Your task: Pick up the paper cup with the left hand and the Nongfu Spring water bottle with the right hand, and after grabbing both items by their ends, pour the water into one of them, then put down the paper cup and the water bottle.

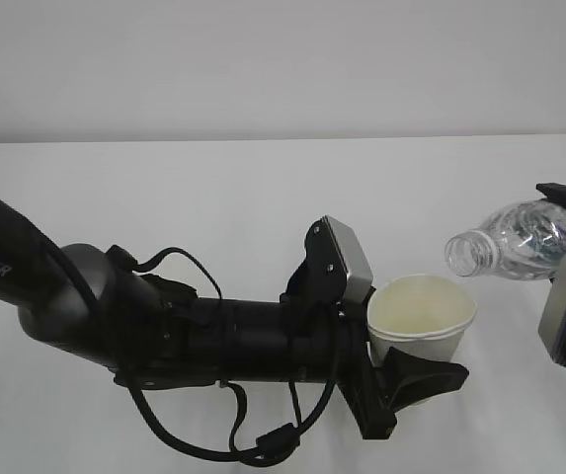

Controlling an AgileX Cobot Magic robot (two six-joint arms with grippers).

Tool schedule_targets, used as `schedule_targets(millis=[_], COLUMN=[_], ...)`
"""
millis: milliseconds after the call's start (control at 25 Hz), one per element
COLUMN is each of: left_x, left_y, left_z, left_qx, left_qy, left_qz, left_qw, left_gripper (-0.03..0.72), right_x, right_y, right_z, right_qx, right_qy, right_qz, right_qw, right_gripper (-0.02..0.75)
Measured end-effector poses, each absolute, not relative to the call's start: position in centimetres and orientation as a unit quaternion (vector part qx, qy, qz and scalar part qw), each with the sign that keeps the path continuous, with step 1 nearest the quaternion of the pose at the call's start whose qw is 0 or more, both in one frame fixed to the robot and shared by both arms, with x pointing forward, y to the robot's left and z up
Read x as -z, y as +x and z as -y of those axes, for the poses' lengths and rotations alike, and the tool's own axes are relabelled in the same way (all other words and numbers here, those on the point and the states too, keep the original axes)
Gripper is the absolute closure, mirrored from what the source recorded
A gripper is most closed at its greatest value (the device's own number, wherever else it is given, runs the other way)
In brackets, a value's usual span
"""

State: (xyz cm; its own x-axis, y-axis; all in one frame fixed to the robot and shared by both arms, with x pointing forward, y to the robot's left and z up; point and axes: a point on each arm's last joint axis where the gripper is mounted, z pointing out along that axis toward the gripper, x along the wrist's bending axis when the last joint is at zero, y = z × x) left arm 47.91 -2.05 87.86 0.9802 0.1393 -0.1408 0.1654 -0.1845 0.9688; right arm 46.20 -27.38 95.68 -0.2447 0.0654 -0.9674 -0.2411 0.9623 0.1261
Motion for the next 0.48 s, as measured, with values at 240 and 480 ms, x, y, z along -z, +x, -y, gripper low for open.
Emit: schedule_targets(millis=[240, 480], left_x=[-87.90, -87.90], left_y=[48.01, 48.03], left_z=[2.04, 2.04], left_qx=[0.008, 0.008], left_qy=[0.768, 0.767], left_qz=[-0.105, -0.106], left_qw=[0.632, 0.633], left_gripper=[0.242, 0.242], right_x=[-95.68, -96.39], right_y=[46.20, 46.89], right_z=[27.38, 27.37], right_qx=[-0.125, -0.121], right_qy=[-0.057, -0.064], right_qz=[-0.779, -0.769], right_qw=[0.612, 0.624], right_gripper=[0.311, 0.311])
